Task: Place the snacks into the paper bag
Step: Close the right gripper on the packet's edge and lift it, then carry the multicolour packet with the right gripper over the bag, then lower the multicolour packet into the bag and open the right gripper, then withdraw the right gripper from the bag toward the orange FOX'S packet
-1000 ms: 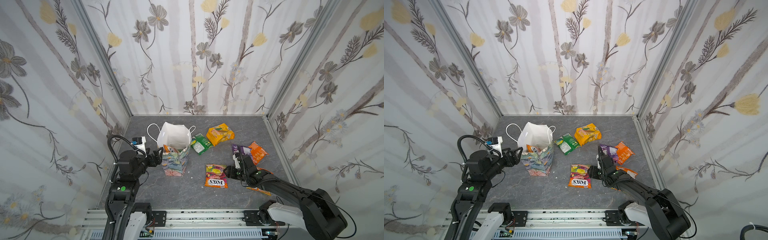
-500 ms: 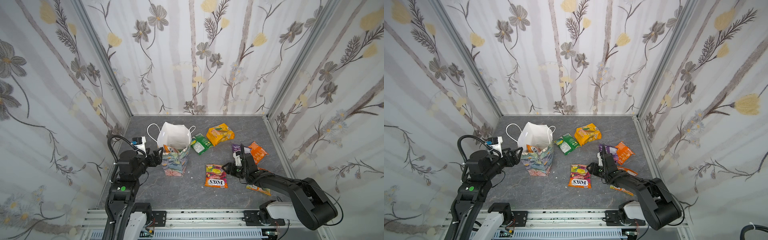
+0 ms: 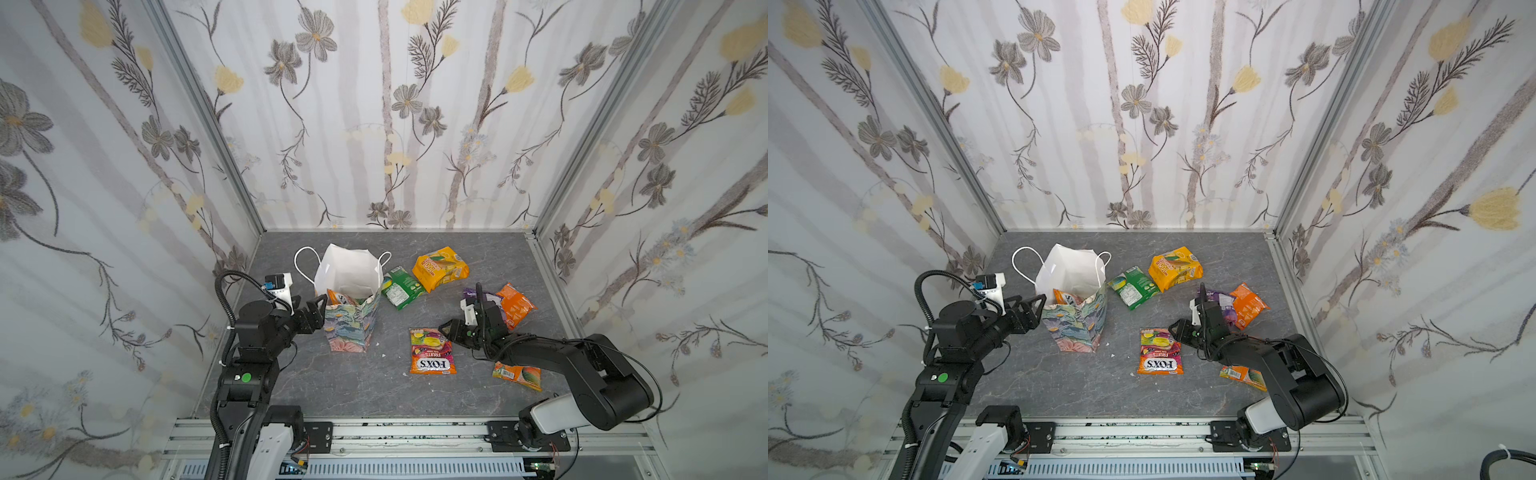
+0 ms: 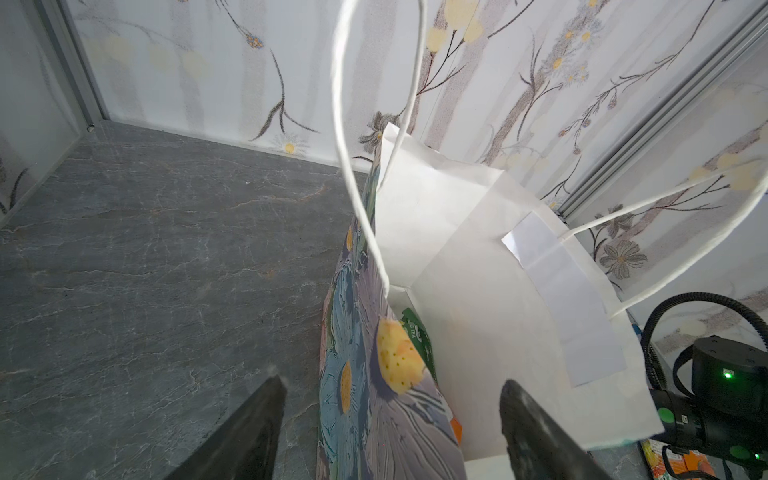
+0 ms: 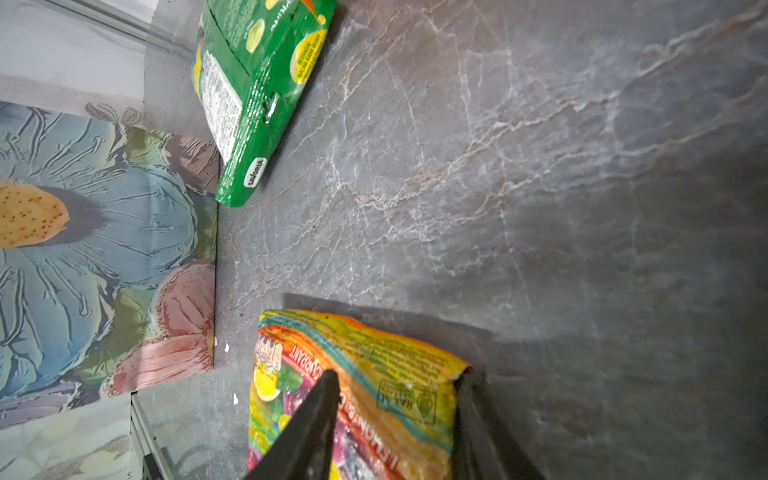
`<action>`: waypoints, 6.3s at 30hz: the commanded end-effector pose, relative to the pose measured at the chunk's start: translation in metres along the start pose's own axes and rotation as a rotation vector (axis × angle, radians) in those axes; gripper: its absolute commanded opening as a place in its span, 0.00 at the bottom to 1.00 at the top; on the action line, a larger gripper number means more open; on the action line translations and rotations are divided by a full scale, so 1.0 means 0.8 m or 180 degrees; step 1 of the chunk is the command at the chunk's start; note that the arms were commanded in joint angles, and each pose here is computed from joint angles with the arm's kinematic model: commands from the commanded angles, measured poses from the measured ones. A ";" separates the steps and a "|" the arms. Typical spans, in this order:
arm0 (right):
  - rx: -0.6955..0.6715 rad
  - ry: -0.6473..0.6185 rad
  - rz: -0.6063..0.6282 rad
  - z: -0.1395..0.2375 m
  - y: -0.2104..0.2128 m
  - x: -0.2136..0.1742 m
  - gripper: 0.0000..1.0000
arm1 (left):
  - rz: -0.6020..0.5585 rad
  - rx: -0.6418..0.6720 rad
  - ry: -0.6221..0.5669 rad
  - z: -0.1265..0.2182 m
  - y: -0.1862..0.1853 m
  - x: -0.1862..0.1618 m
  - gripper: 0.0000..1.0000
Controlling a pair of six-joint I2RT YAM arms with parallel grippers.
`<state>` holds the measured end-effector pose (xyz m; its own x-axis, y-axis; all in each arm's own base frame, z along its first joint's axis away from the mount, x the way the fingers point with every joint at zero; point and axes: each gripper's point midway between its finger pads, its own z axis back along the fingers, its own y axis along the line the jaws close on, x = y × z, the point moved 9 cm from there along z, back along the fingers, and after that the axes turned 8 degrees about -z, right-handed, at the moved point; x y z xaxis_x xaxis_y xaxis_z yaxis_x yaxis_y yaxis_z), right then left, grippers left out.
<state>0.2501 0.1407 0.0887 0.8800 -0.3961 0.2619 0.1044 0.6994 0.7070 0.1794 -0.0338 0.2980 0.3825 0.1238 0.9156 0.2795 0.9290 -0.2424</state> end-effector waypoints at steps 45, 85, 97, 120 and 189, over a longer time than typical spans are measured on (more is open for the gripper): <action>0.0929 -0.1131 0.1550 0.159 0.233 0.048 0.00 | -0.0036 -0.0040 -0.0111 0.001 -0.002 0.006 0.81; 0.2866 -0.1587 0.3029 0.299 0.495 -0.018 0.00 | -0.0040 -0.0045 -0.0126 0.001 -0.002 0.006 0.81; 0.2856 -0.1508 0.3019 0.258 0.532 -0.014 0.00 | -0.0038 -0.0046 -0.0122 0.001 -0.002 0.006 0.81; 0.1926 -0.1037 0.3220 0.117 0.520 -0.017 0.00 | -0.0044 -0.0040 -0.0133 0.002 -0.002 0.006 0.81; -0.0626 -0.1788 0.2342 0.248 0.320 0.011 0.80 | 0.0038 0.0480 -0.0128 0.006 0.013 0.007 0.82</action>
<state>0.1921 0.2209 0.4224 0.3325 0.0123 0.9430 -0.4292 0.8923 0.1398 0.1786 -0.0210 0.2991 0.3621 0.1413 0.9214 0.1302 0.9711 -0.2001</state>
